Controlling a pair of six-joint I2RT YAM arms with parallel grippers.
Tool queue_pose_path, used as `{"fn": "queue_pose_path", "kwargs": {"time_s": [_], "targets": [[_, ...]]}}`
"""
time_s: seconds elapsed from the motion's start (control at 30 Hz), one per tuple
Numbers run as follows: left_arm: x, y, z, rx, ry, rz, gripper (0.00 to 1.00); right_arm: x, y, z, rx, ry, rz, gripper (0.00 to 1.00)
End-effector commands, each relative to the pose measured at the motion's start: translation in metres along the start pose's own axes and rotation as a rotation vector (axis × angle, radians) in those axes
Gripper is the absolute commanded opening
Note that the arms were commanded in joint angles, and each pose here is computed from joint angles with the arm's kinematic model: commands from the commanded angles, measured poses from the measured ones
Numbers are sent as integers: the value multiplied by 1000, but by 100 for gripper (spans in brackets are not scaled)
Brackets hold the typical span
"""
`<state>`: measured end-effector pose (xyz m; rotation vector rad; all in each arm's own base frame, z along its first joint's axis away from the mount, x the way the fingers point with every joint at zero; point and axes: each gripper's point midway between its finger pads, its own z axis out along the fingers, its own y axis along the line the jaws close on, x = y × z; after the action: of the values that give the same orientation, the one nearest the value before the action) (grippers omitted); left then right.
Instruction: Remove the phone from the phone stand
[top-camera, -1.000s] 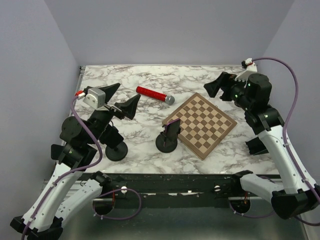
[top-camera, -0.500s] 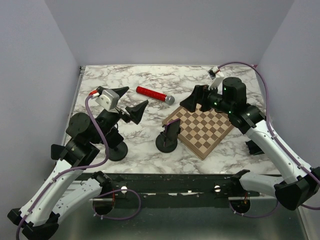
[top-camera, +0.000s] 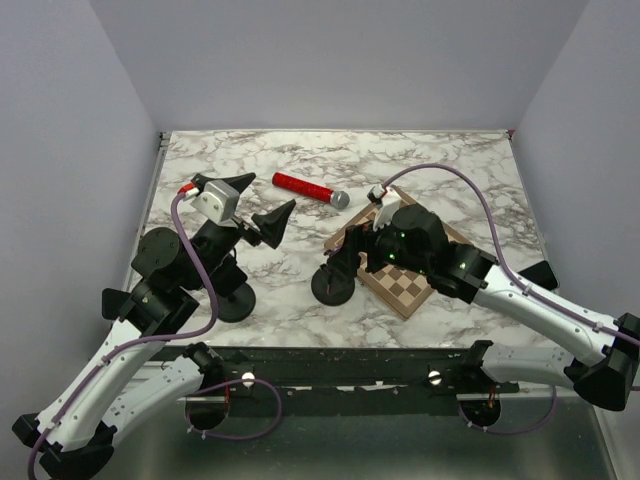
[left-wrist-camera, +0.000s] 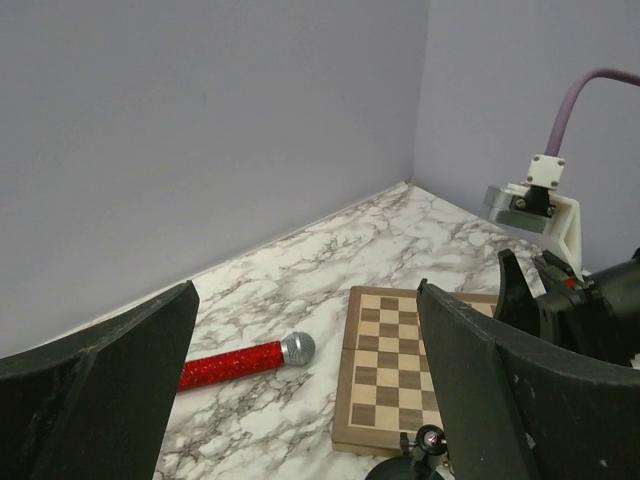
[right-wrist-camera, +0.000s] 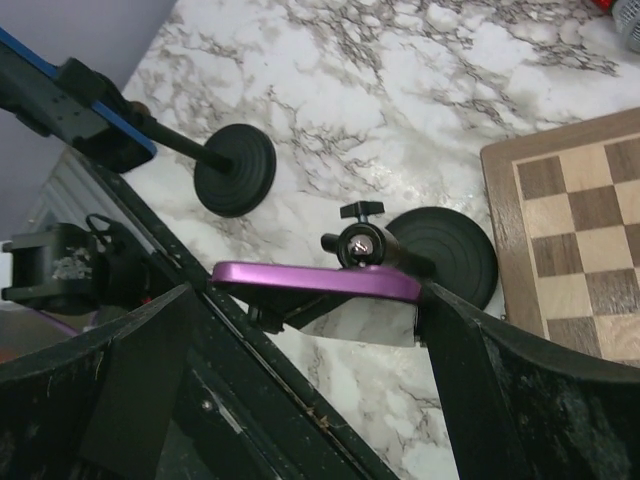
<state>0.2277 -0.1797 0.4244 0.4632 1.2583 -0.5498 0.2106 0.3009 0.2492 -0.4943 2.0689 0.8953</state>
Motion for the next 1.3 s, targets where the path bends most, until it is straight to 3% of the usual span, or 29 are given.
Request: {"fn": "queue_pose_path", "kwargs": {"time_s": [0.0, 0.5, 0.6, 0.77, 0.87, 0.97, 1.1, 1.17, 1.27], "targets": [[-5, 3, -1, -23, -12, 11, 99, -2, -6, -7, 120, -100, -6, 100], [13, 0, 12, -38, 69, -7, 99, 7, -22, 7, 351, -147, 20, 100], [17, 3, 14, -66, 97, -22, 99, 10, -20, 13, 348, -136, 25, 89], [20, 3, 16, -83, 138, -36, 99, 15, -26, 17, 382, -132, 25, 88], [18, 3, 13, -92, 127, -40, 99, 15, -29, 17, 400, -137, 24, 81], [16, 2, 11, -101, 115, -45, 99, 14, -31, 18, 407, -142, 25, 67], [35, 0, 4, -110, 168, -92, 99, 14, -32, 18, 407, -144, 11, 53], [48, -8, 1, -67, 201, -98, 98, 14, -31, 18, 397, -143, -3, 49], [65, -26, -6, 33, 245, -95, 98, 14, -28, 21, 377, -143, -16, 32]]}}
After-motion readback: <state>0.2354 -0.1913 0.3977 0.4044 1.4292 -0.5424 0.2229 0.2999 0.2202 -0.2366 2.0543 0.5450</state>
